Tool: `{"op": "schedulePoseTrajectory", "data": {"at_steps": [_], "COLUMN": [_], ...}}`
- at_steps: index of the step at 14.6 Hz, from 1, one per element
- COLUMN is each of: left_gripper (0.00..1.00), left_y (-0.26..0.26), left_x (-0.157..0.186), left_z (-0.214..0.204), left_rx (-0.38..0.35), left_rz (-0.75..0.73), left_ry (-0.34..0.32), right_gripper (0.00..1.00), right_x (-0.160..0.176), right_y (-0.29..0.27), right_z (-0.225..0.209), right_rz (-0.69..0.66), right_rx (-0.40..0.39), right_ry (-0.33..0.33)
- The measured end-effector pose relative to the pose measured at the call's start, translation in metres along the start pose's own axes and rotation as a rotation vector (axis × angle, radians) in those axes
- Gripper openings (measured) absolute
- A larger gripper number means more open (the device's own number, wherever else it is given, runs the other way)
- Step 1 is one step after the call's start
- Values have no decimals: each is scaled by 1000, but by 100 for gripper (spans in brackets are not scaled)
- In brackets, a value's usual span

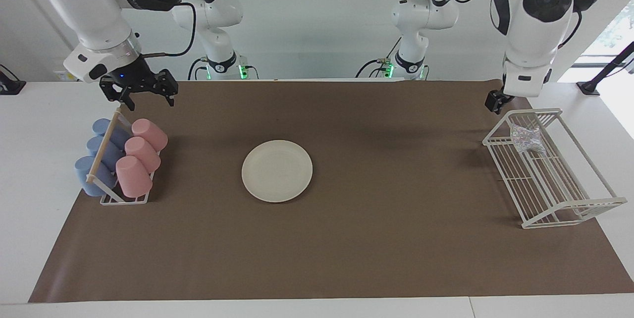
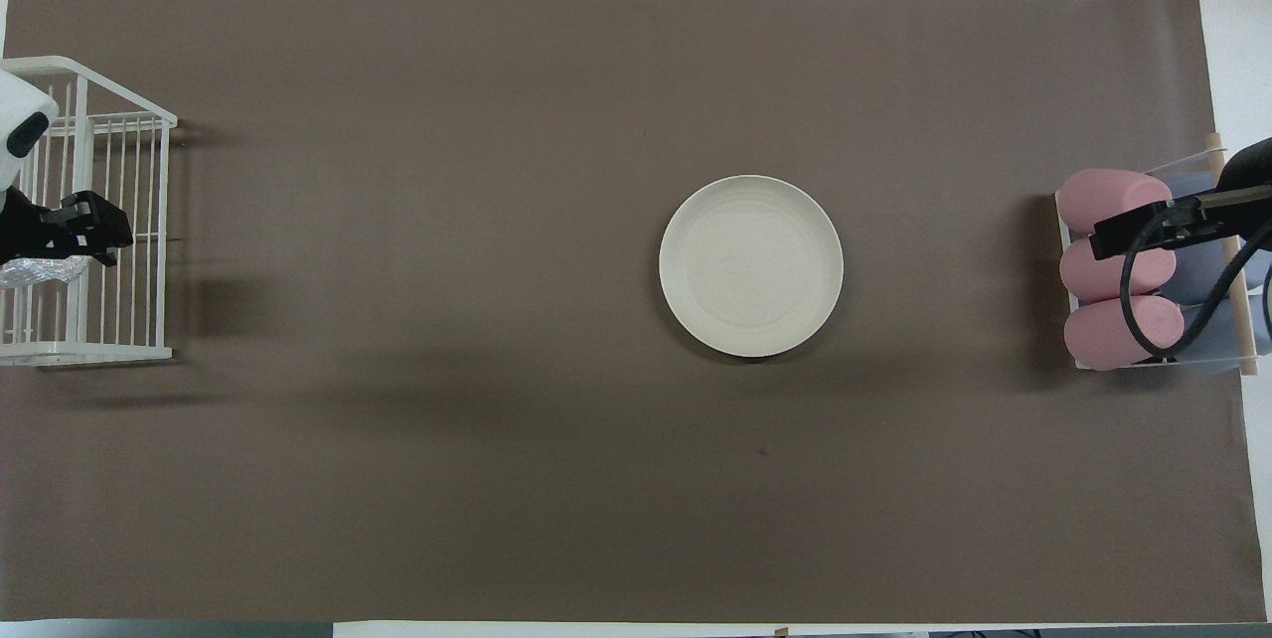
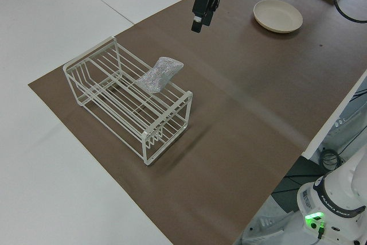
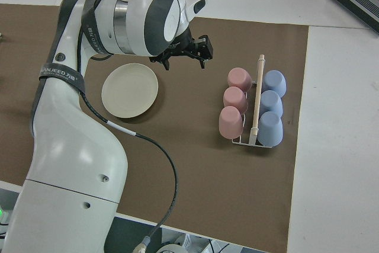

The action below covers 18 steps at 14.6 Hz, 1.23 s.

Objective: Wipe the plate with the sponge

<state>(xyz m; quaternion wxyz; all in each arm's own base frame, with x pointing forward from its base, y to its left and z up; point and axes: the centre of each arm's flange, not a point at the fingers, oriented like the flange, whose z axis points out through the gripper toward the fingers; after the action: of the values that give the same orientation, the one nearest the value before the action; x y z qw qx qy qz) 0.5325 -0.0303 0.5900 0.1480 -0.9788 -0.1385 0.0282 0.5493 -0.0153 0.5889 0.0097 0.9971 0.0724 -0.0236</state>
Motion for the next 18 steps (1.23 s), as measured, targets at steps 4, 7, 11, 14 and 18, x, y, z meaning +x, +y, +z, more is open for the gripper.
{"op": "schedulePoseTrajectory", "data": {"at_steps": [4,7,11,14,18], "left_gripper": [100,100,100,100,100], "left_y": [-4,6,9,16,26], "left_x": [-26,-30,-24,-17,-19], "left_z": [-20,-23,-41,-43,-43], "left_rx": [-190,-246,-263,-263,-261], "left_rz": [-10,3,7,56,196], "left_ry": [-90,-106,-73,-71,-64], "right_gripper": [100,100,100,100,100], "right_x": [1,2,3,3,3], "right_y": [-7,-11,-16,-16,-20], "right_z": [-2,-7,-10,-11,-12], "right_rz": [4,-3,-11,-11,10], "right_rx": [-1,-3,-4,-5,-5], "right_ry": [3,14,21,22,24]}}
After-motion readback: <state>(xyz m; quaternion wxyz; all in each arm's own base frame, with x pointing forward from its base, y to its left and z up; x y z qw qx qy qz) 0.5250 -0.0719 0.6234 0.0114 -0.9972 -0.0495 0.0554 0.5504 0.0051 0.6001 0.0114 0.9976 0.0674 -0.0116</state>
